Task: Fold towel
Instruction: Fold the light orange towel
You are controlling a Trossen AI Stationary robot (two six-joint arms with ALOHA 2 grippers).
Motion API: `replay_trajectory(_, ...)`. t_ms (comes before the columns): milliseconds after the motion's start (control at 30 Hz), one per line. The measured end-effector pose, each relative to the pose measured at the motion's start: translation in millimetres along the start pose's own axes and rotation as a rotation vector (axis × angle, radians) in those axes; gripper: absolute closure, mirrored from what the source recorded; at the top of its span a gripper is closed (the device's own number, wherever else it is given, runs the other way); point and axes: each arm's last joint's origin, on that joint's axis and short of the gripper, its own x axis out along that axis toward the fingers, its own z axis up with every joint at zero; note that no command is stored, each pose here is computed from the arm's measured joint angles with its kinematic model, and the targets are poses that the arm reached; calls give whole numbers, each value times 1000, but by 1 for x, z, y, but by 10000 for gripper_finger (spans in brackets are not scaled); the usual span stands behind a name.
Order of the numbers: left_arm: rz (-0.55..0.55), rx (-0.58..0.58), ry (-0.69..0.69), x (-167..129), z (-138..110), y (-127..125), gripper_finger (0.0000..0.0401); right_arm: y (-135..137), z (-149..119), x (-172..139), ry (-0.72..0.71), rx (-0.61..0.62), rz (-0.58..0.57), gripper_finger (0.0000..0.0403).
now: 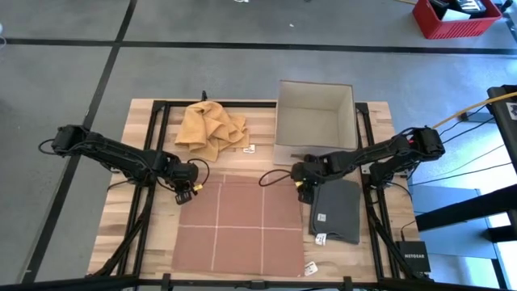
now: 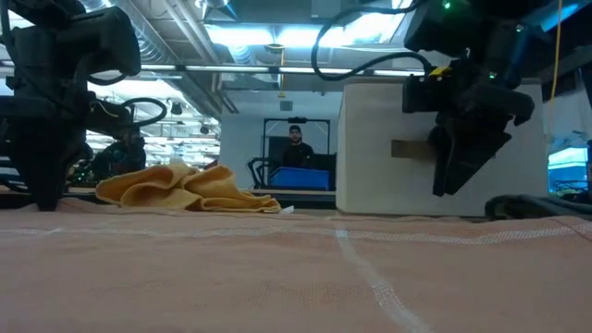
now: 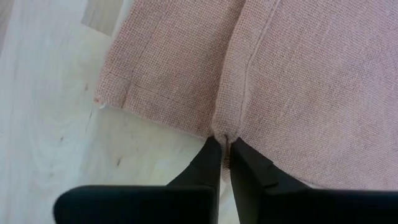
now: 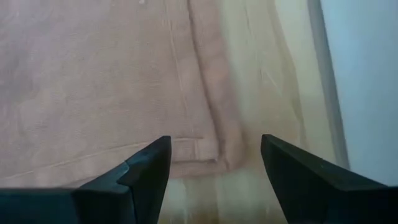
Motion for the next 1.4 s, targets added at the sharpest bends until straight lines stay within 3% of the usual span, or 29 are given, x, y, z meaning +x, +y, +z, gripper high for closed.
replay_trajectory(367,0,3,0,0,0,0,380,-4,-16,15,-7,3,49,218)
replay_trajectory(600,-1,3,-2,0,0,0,376,-5,-24,23,-32,3,69,235)
replay_trajectory(867,0,3,-2,0,0,0,378,-5,-24,25,-73,1,97,249)
replay_trajectory(1400,0,3,-2,0,0,0,372,-5,-21,15,-64,1,89,329)
